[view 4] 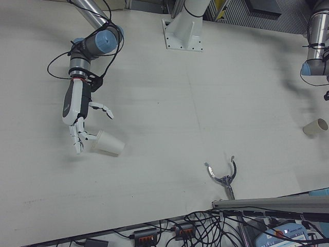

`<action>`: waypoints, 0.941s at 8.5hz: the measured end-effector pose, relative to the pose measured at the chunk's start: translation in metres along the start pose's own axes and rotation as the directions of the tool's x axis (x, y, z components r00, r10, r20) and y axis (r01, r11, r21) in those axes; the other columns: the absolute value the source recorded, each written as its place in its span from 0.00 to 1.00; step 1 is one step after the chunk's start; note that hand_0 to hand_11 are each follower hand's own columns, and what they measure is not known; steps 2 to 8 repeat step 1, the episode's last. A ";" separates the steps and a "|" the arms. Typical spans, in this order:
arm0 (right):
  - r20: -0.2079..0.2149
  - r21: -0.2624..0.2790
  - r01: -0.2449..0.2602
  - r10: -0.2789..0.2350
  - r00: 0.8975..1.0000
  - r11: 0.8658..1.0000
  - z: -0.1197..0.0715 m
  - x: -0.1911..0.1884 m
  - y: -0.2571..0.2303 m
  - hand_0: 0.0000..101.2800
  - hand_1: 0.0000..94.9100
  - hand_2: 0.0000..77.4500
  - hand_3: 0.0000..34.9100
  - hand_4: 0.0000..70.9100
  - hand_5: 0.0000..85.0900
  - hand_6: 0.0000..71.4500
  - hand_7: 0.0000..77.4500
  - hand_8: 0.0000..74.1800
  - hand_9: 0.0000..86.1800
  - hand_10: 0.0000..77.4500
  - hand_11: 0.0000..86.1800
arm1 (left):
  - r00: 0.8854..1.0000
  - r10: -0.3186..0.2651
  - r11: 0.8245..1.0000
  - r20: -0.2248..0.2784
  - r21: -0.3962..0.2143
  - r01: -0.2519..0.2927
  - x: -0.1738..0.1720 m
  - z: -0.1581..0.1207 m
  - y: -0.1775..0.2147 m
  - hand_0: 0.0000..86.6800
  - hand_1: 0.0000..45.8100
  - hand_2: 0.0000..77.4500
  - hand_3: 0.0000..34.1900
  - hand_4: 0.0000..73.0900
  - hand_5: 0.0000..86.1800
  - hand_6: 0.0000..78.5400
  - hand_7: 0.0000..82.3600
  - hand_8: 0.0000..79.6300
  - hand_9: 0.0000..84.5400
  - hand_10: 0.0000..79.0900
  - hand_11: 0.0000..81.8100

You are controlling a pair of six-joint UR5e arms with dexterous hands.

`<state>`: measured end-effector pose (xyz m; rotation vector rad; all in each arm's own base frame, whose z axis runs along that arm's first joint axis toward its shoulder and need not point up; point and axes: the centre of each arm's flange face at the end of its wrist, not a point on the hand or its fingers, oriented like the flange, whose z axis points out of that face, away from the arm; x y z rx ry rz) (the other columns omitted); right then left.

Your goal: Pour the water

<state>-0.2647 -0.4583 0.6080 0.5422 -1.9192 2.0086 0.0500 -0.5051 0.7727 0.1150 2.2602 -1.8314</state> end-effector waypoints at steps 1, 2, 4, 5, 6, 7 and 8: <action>0.020 -0.007 -0.027 0.027 0.999 1.000 0.000 -0.009 0.008 0.47 0.18 0.32 0.00 0.07 0.52 0.07 0.14 0.12 0.19 0.15 0.23 | 1.000 0.001 1.000 -0.001 -0.003 -0.001 0.003 -0.003 0.002 0.63 0.31 0.03 0.65 0.09 0.03 0.00 0.03 0.01 0.01 0.03 0.07; 0.020 -0.007 -0.027 0.027 0.999 1.000 0.000 -0.009 0.008 0.47 0.18 0.32 0.00 0.07 0.52 0.07 0.14 0.12 0.19 0.15 0.23 | 1.000 0.001 1.000 -0.001 -0.003 -0.001 0.003 -0.003 0.002 0.63 0.31 0.03 0.65 0.09 0.03 0.00 0.03 0.01 0.01 0.03 0.07; 0.020 -0.007 -0.027 0.027 0.999 1.000 0.000 -0.009 0.008 0.47 0.18 0.32 0.00 0.07 0.52 0.07 0.14 0.12 0.19 0.15 0.23 | 1.000 0.001 1.000 -0.001 -0.003 -0.001 0.003 -0.003 0.002 0.63 0.31 0.03 0.65 0.09 0.03 0.00 0.03 0.01 0.01 0.03 0.07; 0.020 -0.007 -0.027 0.027 0.999 1.000 0.000 -0.009 0.008 0.47 0.18 0.32 0.00 0.07 0.52 0.07 0.14 0.12 0.19 0.15 0.23 | 1.000 0.001 1.000 -0.001 -0.003 -0.001 0.003 -0.003 0.002 0.63 0.31 0.03 0.65 0.09 0.03 0.00 0.03 0.01 0.01 0.03 0.07; 0.020 -0.007 -0.027 0.027 0.999 1.000 0.000 -0.009 0.008 0.47 0.18 0.32 0.00 0.07 0.52 0.07 0.14 0.12 0.19 0.15 0.23 | 1.000 0.001 1.000 -0.001 -0.003 -0.001 0.003 -0.003 0.002 0.63 0.31 0.03 0.65 0.09 0.03 0.00 0.03 0.01 0.01 0.03 0.07; 0.020 -0.007 -0.027 0.027 0.999 1.000 0.000 -0.009 0.008 0.47 0.18 0.32 0.00 0.07 0.52 0.07 0.14 0.12 0.19 0.15 0.23 | 1.000 0.001 1.000 -0.001 -0.003 -0.001 0.003 -0.003 0.002 0.63 0.31 0.03 0.65 0.09 0.03 0.00 0.03 0.01 0.01 0.03 0.07; 0.020 -0.007 -0.027 0.027 0.999 1.000 0.000 -0.009 0.008 0.47 0.18 0.32 0.00 0.07 0.52 0.07 0.14 0.12 0.19 0.15 0.23 | 1.000 0.001 1.000 -0.001 -0.003 -0.001 0.003 -0.003 0.002 0.63 0.31 0.03 0.65 0.09 0.03 0.00 0.03 0.01 0.01 0.03 0.07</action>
